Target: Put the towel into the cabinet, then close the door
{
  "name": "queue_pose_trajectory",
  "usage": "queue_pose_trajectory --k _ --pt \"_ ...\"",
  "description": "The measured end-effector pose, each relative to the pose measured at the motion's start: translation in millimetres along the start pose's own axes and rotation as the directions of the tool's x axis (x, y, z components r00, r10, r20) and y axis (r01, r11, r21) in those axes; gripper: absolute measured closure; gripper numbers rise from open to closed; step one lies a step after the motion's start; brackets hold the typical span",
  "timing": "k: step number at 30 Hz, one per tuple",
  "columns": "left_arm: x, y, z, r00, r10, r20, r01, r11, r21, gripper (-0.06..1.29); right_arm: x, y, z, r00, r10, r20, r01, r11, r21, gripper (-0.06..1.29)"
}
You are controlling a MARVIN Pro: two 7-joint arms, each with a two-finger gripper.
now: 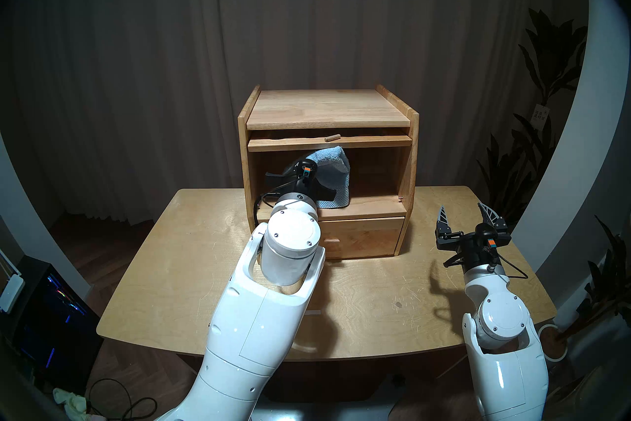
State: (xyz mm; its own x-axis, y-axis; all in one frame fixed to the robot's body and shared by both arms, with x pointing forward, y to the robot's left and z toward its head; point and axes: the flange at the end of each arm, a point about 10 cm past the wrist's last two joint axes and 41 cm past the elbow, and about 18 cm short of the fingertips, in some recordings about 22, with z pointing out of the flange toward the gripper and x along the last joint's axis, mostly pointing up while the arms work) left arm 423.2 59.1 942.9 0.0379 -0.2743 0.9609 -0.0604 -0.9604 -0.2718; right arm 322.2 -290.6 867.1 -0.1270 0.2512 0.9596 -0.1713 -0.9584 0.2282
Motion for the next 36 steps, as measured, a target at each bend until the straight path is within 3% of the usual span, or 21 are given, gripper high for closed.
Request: queue_pose_trajectory --k 12,18,21,24,31,36 --pt "-0.4 -0.1 27.2 0.985 -0.044 0.168 0.032 0.997 0.075 1.26 1.2 0 0.0 1.000 0.000 -0.003 0.000 1.000 0.000 -0.02" --pt "6.8 -2.9 35.4 0.974 -0.123 0.189 0.101 0.988 0.120 1.26 2.6 0 -0.1 1.000 0.001 -0.006 -0.001 1.000 0.000 -0.02" --pt "20.1 0.6 28.7 0.973 -0.187 0.132 0.177 0.981 0.084 1.26 3.1 0 -0.1 1.000 0.001 -0.007 -0.001 1.000 0.000 -0.02" --pt "23.9 7.6 18.3 0.973 -0.205 0.103 0.201 0.978 0.047 1.26 3.1 0 -0.1 1.000 0.001 -0.007 -0.001 1.000 0.000 -0.02" --pt "-3.7 33.7 -8.6 0.977 -0.180 0.113 0.181 0.983 0.002 1.26 2.7 0 -0.1 1.000 0.001 -0.006 -0.001 1.000 0.000 -0.02" --pt "-28.7 36.3 -25.3 0.981 -0.165 0.097 0.162 0.986 0.039 1.26 2.8 0 -0.1 1.000 0.001 -0.006 -0.001 1.000 0.000 -0.02"
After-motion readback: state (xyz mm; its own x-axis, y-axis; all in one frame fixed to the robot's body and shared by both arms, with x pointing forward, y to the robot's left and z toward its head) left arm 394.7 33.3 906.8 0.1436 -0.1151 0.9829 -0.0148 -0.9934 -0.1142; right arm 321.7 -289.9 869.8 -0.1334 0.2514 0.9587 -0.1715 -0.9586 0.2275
